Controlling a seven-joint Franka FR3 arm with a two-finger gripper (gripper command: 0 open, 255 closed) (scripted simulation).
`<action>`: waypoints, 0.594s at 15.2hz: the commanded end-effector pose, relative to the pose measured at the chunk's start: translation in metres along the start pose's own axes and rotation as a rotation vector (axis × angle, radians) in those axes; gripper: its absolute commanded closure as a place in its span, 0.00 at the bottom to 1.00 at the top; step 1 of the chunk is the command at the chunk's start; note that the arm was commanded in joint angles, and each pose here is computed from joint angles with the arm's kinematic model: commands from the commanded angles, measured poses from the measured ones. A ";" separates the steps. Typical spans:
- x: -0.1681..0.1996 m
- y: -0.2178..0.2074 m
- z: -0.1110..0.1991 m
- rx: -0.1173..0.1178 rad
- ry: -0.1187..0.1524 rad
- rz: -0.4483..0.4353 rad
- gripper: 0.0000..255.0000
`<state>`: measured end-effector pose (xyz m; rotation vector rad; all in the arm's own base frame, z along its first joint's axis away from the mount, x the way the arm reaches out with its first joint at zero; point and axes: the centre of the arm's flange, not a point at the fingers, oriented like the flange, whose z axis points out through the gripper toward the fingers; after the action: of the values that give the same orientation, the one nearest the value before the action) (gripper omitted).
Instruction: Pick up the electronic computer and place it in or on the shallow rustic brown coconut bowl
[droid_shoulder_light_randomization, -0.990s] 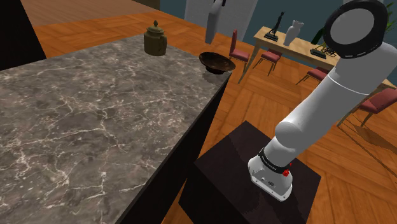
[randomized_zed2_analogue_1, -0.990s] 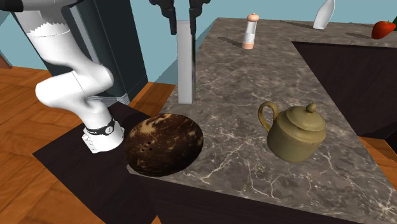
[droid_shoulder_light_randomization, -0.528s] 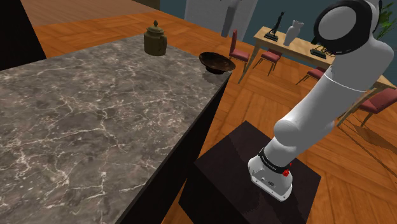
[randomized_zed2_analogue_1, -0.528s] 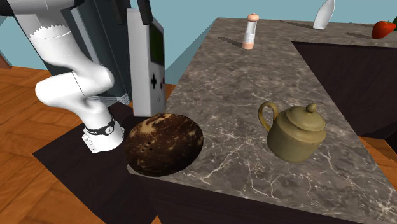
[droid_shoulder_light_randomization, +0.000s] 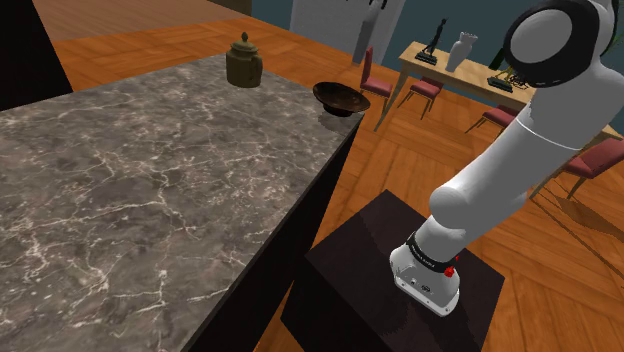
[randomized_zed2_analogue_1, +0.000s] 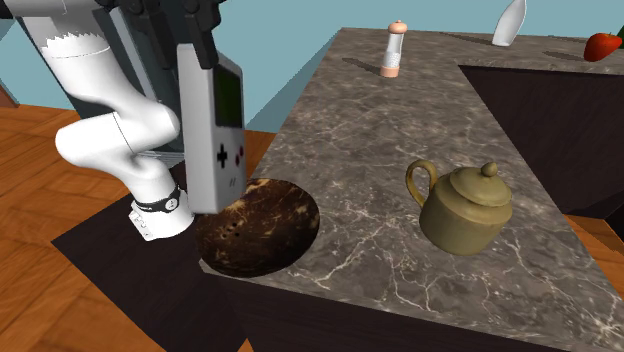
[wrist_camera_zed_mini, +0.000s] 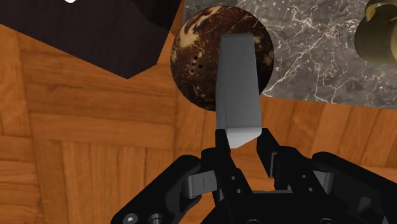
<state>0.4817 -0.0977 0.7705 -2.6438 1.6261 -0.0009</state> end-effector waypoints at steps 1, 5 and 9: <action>0.001 0.001 0.011 0.001 0.000 0.000 1.00; 0.001 0.001 0.032 0.001 0.000 0.000 1.00; 0.002 0.002 0.053 0.001 0.000 0.000 1.00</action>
<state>0.4809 -0.0979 0.7227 -2.6437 1.6261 -0.0007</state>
